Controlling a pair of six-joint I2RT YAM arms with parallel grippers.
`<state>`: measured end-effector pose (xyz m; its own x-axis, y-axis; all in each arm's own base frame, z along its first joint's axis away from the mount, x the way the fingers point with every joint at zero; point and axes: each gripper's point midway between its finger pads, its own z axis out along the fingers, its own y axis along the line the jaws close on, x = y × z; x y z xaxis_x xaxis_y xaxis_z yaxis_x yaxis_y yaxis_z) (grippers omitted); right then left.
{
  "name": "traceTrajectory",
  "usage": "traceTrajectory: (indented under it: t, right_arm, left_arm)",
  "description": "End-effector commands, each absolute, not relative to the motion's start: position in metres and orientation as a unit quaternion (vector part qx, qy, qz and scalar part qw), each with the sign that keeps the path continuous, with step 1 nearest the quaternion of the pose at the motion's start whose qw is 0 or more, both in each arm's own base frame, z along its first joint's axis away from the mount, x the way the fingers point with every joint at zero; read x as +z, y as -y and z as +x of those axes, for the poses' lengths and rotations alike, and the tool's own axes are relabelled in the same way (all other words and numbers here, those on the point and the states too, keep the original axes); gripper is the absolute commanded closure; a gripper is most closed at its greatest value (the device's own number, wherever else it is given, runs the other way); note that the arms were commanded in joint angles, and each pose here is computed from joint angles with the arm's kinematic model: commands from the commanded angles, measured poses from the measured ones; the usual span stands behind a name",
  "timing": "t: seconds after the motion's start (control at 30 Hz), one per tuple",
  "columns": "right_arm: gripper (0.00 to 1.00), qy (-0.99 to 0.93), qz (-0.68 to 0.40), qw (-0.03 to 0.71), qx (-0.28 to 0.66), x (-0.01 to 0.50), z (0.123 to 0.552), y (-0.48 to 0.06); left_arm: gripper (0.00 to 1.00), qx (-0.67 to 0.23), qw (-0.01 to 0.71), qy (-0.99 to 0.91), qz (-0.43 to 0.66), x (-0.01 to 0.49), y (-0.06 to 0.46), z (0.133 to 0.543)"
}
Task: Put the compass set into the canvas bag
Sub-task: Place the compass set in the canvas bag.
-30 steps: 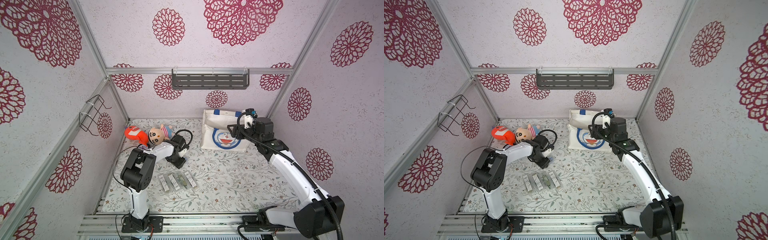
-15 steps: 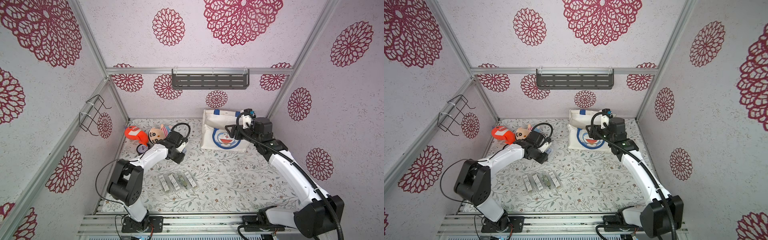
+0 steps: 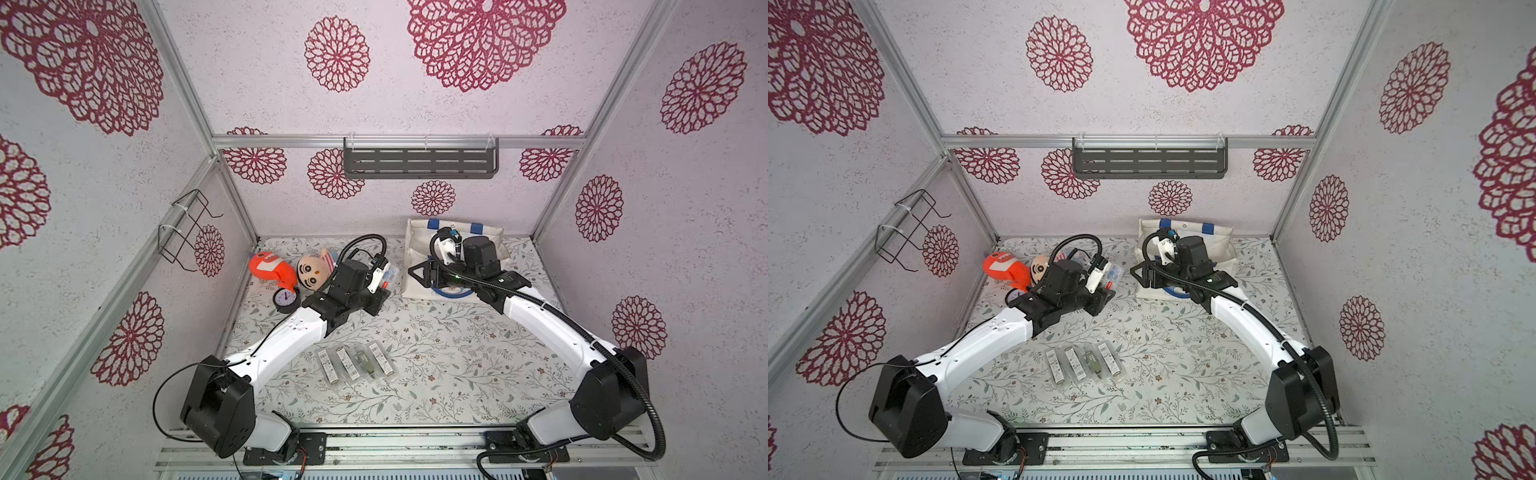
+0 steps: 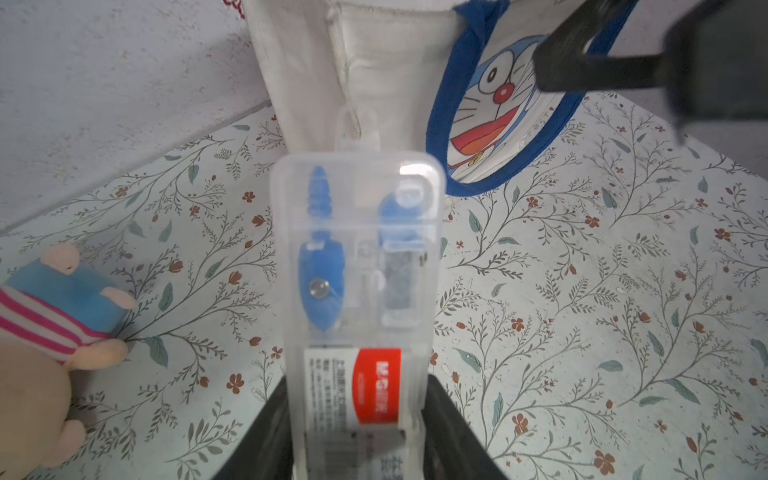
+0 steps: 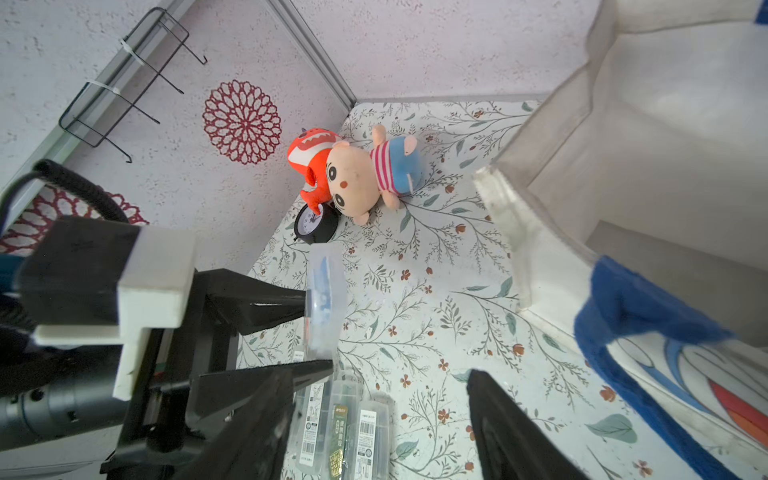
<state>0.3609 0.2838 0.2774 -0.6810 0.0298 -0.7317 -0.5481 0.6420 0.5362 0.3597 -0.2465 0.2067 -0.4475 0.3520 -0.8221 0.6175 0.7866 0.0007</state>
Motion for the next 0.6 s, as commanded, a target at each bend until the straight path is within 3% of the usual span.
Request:
traceTrajectory:
  t: [0.0, 0.27, 0.57]
  right_arm:
    - [0.32, -0.795, -0.172, 0.384, 0.438, 0.313, 0.358, -0.302]
    - [0.35, -0.782, -0.187, 0.358, 0.474, 0.313, 0.355, -0.327]
    - [0.5, -0.787, -0.188, 0.342, 0.479, 0.303, 0.359, -0.34]
  left_arm:
    - [0.62, -0.18, 0.481, -0.806, 0.295, 0.238, 0.258, 0.359]
    - [0.62, -0.19, 0.477, -0.8, 0.31, 0.24, 0.267, 0.355]
    - [0.62, -0.188, 0.48, -0.799, 0.311, 0.244, 0.267, 0.356]
